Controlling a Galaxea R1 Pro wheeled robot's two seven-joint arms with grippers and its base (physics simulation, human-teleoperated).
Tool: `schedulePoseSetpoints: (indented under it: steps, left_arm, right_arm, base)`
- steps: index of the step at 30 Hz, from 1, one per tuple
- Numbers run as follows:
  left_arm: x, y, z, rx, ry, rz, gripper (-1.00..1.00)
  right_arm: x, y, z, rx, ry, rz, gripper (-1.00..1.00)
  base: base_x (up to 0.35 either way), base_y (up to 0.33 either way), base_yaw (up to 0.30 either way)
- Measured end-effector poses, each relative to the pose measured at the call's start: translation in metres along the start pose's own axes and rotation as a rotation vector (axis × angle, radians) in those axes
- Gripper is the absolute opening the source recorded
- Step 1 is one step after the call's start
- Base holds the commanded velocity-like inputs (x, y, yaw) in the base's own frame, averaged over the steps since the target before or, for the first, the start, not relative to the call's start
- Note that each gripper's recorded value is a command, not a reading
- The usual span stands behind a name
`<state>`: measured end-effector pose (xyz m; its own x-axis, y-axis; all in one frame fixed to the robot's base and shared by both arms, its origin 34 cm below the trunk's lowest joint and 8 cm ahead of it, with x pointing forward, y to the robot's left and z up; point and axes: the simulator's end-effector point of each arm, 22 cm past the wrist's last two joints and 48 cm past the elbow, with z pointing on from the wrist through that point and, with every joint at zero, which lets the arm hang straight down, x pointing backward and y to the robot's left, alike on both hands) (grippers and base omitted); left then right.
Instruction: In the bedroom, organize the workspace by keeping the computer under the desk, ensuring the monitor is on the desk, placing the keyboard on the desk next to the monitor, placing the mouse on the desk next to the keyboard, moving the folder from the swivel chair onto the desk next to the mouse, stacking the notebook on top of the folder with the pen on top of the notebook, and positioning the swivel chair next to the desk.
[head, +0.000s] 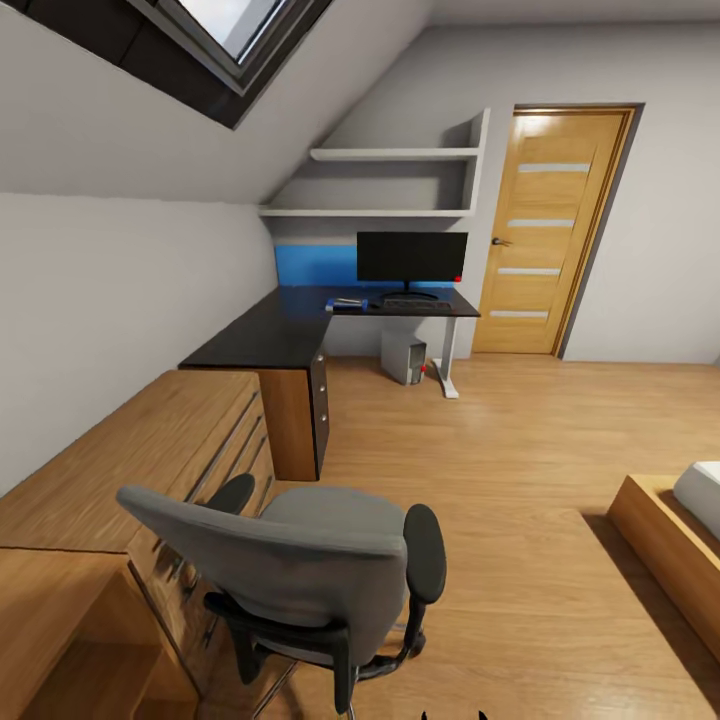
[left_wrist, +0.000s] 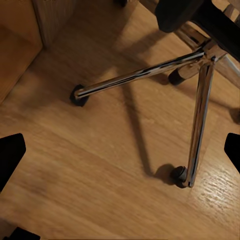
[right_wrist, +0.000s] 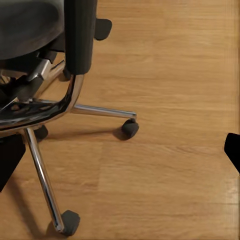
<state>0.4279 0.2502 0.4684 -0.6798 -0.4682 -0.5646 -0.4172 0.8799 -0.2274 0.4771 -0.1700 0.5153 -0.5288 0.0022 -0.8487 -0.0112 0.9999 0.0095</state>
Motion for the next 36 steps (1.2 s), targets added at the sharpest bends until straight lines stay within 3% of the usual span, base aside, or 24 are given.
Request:
schedulePoseSetpoints:
  steps: [16,26,36]
  left_arm:
    - [-0.021,-0.015,0.024,0.052,-0.077,-0.003,1.00]
    - [-0.016,-0.009,0.038,0.056,-0.093,0.037,1.00]
    - [-0.007,-0.007,0.045,0.061,-0.091,0.046,1.00]
  right_arm:
    - [0.027,-0.003,0.013,0.005,0.000,-0.004,1.00]
    - [0.046,-0.004,0.021,0.007,0.001,-0.004,1.00]
    - [0.054,-0.004,0.026,0.006,0.000,-0.004,1.00]
  base:
    - [0.000,0.000,0.000]
    - [0.000,0.000,0.000]
    - [0.000,0.000,0.000]
